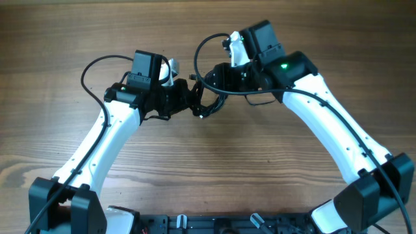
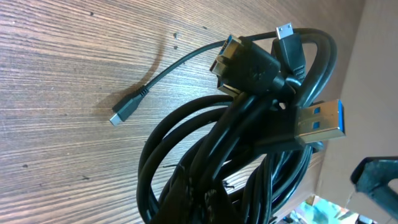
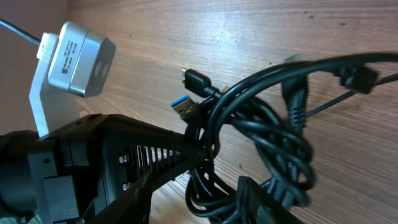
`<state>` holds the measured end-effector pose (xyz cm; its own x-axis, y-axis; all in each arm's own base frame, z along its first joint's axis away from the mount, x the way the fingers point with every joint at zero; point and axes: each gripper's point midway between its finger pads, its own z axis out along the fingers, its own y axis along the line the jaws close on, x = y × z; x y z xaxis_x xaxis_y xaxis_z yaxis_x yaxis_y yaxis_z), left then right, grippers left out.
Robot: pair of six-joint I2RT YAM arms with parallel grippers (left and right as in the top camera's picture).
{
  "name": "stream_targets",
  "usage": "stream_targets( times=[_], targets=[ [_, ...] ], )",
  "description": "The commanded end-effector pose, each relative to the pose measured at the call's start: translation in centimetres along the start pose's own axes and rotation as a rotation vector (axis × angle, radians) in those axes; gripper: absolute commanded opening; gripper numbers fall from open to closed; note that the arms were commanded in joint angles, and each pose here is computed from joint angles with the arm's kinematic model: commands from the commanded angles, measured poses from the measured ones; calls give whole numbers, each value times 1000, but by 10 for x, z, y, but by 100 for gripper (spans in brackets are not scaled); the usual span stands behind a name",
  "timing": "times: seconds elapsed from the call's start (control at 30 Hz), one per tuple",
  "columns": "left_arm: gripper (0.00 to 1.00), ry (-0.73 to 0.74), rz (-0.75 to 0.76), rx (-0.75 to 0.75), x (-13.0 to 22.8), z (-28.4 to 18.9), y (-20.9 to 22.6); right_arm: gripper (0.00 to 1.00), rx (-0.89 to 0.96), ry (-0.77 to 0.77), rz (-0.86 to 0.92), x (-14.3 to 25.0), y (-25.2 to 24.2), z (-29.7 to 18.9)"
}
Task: Untangle cables
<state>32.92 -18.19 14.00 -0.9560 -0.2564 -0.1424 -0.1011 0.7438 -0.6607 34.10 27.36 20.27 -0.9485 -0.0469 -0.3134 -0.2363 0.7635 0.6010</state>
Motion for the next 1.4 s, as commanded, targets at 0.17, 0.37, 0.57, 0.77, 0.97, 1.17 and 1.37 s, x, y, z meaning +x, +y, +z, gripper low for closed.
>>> stream_targets(
  times=[0.17,0.37,0.57,0.77,0.97,1.17,1.37],
  targets=[
    [4,2,-115,43,-2,-4,-9,31,36,63,36,4,-13,40],
    [4,-12,-190,68,-13,-13,-2,26,179,59,52,9,-43,42],
    [4,39,-168,211,-12,-21,-24,22,205,103,69,24,-62,60],
    [4,82,-56,433,-16,-41,-57,22,209,103,66,23,-64,64],
    [4,72,-58,480,-24,-57,-47,19,91,102,11,18,-43,66],
    [4,66,-40,478,-24,-57,-47,19,-27,70,-30,9,-16,58],
    [4,84,-43,473,-19,-54,-48,22,-188,77,-70,6,15,52]
  ],
)
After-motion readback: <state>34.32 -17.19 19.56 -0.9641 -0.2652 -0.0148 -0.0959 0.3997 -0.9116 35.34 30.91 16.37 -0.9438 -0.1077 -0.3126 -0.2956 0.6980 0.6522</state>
